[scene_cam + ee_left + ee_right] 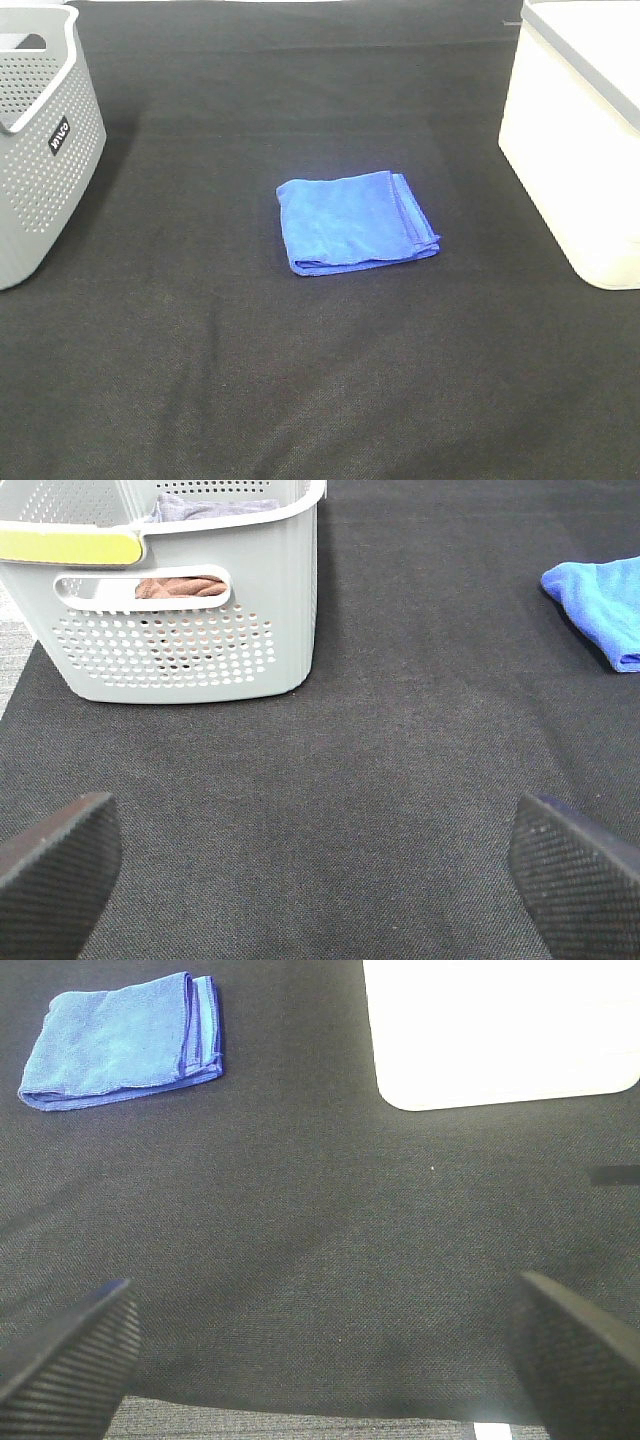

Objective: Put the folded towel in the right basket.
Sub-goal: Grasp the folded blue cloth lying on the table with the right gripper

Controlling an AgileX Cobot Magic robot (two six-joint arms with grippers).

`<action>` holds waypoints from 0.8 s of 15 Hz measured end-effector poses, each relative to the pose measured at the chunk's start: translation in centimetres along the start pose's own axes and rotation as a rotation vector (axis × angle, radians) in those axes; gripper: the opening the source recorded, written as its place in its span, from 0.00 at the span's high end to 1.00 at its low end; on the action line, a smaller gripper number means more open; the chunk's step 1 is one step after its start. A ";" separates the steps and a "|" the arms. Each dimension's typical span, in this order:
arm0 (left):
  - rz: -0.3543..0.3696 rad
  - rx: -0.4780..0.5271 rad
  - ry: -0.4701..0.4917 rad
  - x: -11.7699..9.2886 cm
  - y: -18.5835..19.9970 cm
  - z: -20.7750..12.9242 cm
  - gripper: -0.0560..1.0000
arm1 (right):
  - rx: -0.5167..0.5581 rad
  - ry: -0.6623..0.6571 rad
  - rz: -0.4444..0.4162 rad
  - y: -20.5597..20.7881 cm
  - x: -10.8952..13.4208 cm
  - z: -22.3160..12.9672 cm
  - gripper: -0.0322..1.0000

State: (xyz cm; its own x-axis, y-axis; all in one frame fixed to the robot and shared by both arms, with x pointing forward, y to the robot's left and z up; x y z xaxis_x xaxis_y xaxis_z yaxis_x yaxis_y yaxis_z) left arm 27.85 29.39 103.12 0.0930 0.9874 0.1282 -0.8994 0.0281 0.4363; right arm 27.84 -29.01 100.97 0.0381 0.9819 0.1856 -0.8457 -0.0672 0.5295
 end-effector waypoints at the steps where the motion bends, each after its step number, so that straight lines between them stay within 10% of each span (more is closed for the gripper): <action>1: 0.000 0.000 0.000 0.0 0.0 0.0 0.02 | 0.000 0.000 0.000 0.0 0.0 0.0 0.03; 12: 0.000 0.000 0.000 0.0 0.0 0.0 0.02 | 0.000 0.000 0.000 0.0 0.0 0.0 0.03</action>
State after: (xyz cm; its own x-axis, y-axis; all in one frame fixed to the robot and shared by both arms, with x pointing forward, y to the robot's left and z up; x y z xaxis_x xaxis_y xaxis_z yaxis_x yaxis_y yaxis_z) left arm 27.85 29.39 103.12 0.0930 0.9874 0.1282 -0.8994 0.0281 0.4363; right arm 27.84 -29.01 100.97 0.0381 0.9819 0.1856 -0.8457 -0.0672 0.5295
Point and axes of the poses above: a point on each arm's last joint axis where the gripper is mounted, y pointing back along that axis away from the gripper, x along the wrist's bending axis when the last joint is at zero, z = x × y, the point moved 5 cm from there along -y, pointing out along that axis toward the gripper, and after that the axes turned 9 degrees about -y, right-handed, at the moved point
